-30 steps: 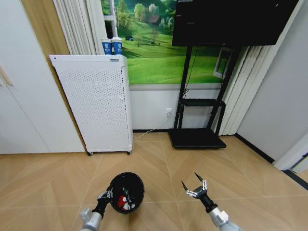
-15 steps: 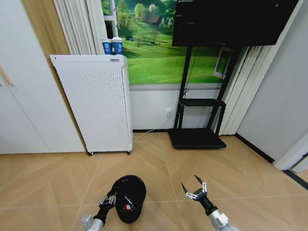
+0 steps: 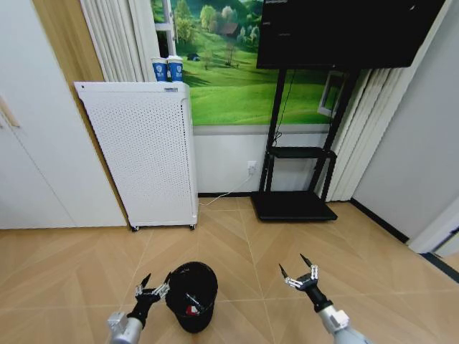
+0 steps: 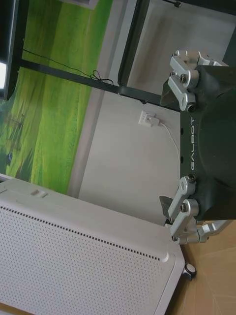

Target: Pick up the trash bin and place the garbage on the floor into it.

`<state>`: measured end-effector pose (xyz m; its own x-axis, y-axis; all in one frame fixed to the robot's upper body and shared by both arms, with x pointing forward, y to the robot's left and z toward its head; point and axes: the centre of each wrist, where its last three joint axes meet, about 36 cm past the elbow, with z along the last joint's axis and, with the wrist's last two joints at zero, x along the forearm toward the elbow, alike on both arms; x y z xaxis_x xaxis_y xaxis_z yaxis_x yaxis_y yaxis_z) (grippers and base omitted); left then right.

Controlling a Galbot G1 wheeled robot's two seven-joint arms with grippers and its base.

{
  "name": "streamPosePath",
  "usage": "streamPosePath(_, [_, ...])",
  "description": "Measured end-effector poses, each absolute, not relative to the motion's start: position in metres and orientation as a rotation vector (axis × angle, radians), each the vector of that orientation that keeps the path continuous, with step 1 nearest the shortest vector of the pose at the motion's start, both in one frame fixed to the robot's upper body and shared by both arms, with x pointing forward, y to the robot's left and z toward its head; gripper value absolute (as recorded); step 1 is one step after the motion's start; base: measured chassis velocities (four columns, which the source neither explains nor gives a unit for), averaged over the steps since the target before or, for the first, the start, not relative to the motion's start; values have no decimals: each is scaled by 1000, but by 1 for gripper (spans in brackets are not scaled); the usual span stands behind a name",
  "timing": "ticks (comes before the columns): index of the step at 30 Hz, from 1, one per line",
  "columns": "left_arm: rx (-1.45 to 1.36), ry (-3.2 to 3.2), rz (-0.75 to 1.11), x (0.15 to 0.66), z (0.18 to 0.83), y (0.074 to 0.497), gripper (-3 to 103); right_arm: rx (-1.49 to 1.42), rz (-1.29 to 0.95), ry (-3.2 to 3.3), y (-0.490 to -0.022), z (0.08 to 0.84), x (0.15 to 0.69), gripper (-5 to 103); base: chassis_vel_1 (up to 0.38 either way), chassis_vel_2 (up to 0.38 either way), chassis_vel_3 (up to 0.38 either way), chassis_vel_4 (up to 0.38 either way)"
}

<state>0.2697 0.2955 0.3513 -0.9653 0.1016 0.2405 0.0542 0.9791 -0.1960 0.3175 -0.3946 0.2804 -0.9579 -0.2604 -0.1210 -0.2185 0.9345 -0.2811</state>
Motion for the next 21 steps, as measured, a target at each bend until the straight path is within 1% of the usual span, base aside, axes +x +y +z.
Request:
streamPosePath(1, [-116,-2883,272,270,355,296,100,-358,-401,2930,-397,283,320,100,0,0,0,0])
streamPosePath(10, [-107,-2937,266,266,367,308,100,-339,-348,2900,-394,301,331,100,0,0,0,0])
streamPosePath(14, [-215,-2930,328,261,367,326,100,-339,-321,2902,-390,309,336,100,0,0,0,0])
streamPosePath(21, [-233,-2892,309,244,362,341,100,-340,-319,2884,-390,309,339,100,0,0,0,0])
